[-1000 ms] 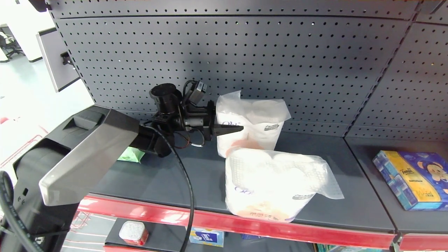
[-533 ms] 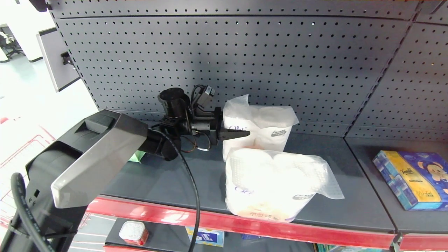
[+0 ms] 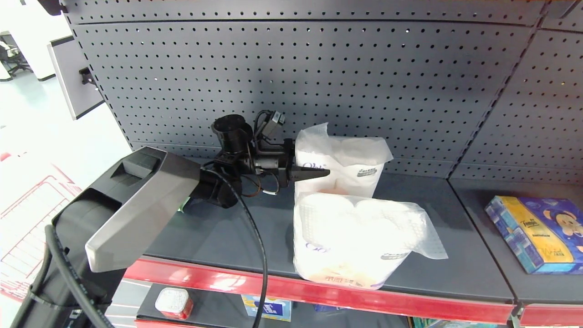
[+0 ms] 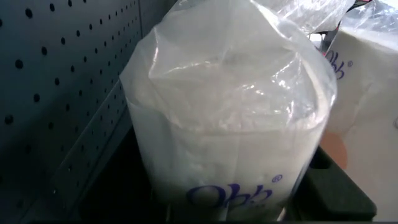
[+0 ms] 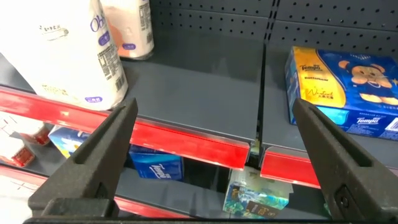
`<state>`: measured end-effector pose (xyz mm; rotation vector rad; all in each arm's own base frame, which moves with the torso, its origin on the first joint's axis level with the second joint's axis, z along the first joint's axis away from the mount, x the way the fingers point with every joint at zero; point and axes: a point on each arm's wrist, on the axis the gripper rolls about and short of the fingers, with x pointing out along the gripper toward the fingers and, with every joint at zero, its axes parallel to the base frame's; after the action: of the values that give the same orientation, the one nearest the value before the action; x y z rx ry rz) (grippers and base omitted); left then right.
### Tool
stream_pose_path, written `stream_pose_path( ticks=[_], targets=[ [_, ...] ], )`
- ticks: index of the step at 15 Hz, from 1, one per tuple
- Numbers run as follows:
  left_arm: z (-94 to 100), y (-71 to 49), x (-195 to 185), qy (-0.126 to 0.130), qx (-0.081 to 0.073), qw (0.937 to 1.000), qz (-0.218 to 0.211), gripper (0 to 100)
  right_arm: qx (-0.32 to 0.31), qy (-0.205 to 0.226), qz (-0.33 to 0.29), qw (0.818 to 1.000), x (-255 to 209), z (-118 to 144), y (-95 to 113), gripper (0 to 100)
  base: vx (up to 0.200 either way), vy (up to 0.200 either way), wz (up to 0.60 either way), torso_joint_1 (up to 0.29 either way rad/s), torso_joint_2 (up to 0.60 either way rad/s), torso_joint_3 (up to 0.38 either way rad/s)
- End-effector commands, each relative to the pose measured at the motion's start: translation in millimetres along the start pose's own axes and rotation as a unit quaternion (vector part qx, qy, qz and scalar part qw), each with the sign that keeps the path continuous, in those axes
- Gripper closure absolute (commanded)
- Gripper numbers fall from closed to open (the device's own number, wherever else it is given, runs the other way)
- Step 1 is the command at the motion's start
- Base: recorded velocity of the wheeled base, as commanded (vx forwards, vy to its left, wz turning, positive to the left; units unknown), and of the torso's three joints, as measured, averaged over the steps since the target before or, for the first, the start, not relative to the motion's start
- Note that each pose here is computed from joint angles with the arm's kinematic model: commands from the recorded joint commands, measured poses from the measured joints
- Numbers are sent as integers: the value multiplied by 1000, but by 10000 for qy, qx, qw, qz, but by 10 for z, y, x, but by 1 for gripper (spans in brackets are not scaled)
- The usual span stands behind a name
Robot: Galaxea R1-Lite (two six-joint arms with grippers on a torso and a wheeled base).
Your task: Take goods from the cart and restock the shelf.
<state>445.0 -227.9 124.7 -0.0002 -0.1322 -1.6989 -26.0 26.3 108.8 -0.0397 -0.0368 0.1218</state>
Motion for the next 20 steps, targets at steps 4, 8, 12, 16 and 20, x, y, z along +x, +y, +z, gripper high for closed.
stream_pose_path(
  ticks=[4,8,12,16,20],
  targets=[
    [-3,-9,32,-1,-69,10000,-23,0,13,23,3,10000,4,-10,-2,0,0,0,0,0,0,0],
    [28,-18,-25,-14,-60,10000,19,0,22,36,4,10000,6,-27,-3,0,0,0,0,0,0,0],
    [169,-131,-245,2,-145,9997,210,0,22,36,4,10000,5,-32,-3,0,0,0,0,0,0,0],
    [277,-339,-402,-23,-269,9991,327,0,30,49,12,10000,7,-40,-4,0,0,0,0,0,0,0],
    [335,-486,-524,-39,-408,9983,422,0,34,55,19,10000,9,-44,-4,0,0,0,0,0,0,0]
  ],
)
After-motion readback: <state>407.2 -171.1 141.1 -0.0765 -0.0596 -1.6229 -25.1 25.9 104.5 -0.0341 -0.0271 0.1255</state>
